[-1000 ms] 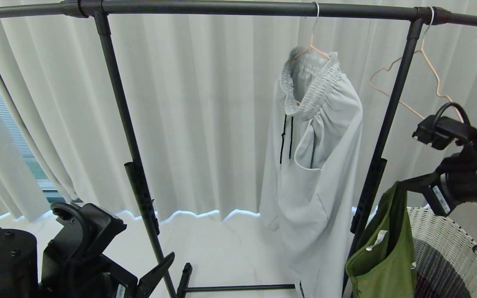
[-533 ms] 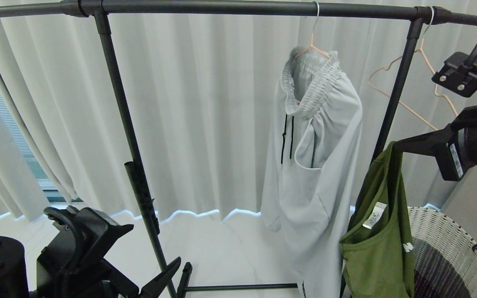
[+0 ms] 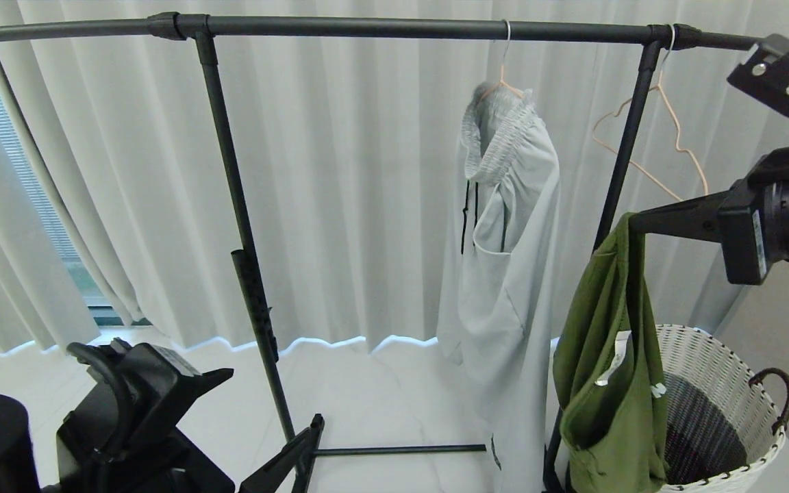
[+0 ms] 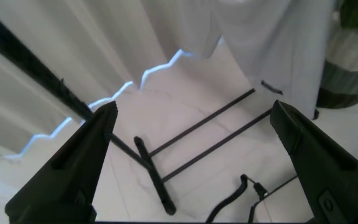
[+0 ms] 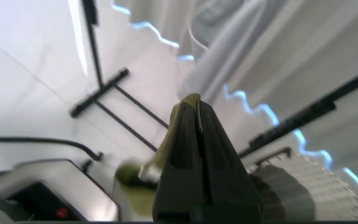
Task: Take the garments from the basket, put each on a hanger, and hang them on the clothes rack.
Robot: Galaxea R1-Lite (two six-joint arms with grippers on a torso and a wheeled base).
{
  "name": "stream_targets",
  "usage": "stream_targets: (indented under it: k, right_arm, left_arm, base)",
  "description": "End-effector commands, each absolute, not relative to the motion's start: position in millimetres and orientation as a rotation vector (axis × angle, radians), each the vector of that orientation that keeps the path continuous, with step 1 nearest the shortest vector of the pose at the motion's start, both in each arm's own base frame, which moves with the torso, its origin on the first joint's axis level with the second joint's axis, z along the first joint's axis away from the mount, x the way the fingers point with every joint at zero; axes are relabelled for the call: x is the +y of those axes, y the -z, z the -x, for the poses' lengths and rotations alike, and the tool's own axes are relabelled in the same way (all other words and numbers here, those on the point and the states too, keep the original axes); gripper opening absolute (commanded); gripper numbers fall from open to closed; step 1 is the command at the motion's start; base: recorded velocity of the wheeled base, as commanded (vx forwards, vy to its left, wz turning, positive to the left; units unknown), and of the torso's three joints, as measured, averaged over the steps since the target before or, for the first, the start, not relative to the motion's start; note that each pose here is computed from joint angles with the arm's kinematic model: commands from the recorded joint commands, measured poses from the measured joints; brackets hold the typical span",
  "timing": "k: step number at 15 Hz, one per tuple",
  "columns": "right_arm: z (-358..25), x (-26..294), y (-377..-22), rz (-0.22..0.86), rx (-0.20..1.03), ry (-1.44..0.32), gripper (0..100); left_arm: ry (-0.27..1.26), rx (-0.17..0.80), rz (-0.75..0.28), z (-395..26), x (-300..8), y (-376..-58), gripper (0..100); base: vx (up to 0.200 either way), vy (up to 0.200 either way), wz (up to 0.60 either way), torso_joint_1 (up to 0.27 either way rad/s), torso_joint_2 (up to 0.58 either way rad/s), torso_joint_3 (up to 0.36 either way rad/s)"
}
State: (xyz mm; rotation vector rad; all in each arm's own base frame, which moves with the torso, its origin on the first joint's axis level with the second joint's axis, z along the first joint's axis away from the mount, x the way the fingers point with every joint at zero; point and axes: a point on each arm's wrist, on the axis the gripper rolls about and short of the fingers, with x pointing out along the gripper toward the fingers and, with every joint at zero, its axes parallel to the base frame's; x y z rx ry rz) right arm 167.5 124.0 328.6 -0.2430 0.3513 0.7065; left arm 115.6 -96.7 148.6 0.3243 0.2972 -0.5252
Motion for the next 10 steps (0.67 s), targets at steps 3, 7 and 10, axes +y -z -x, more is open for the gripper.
stream_targets:
  k: [3,7,10]
  right_arm:
    - [-158.9,135.2,-335.5,0.229,0.320,-0.775,0]
    - [-145.2,158.9,-339.9,0.174,0.268,-0.890,0]
    - [-143.1,168.6,-341.4,0.159,0.241,-0.928,0]
  left_arm:
    - [0.616,0.278,-0.288,-134.1,-137.2,-166.0,100]
    - [0.761,0.400,-0.142,-142.0,-205.6,-157.1,100]
    - [0.776,0.439,-0.024,-155.9,-228.6,-159.1,100]
  base:
    - [0.000,0.000,0.00,0.000,0.00,0.000]
    - [0.000,0.000,0.00,0.000,0.00,0.000]
    - [0.000,0.000,0.00,0.000,0.00,0.000]
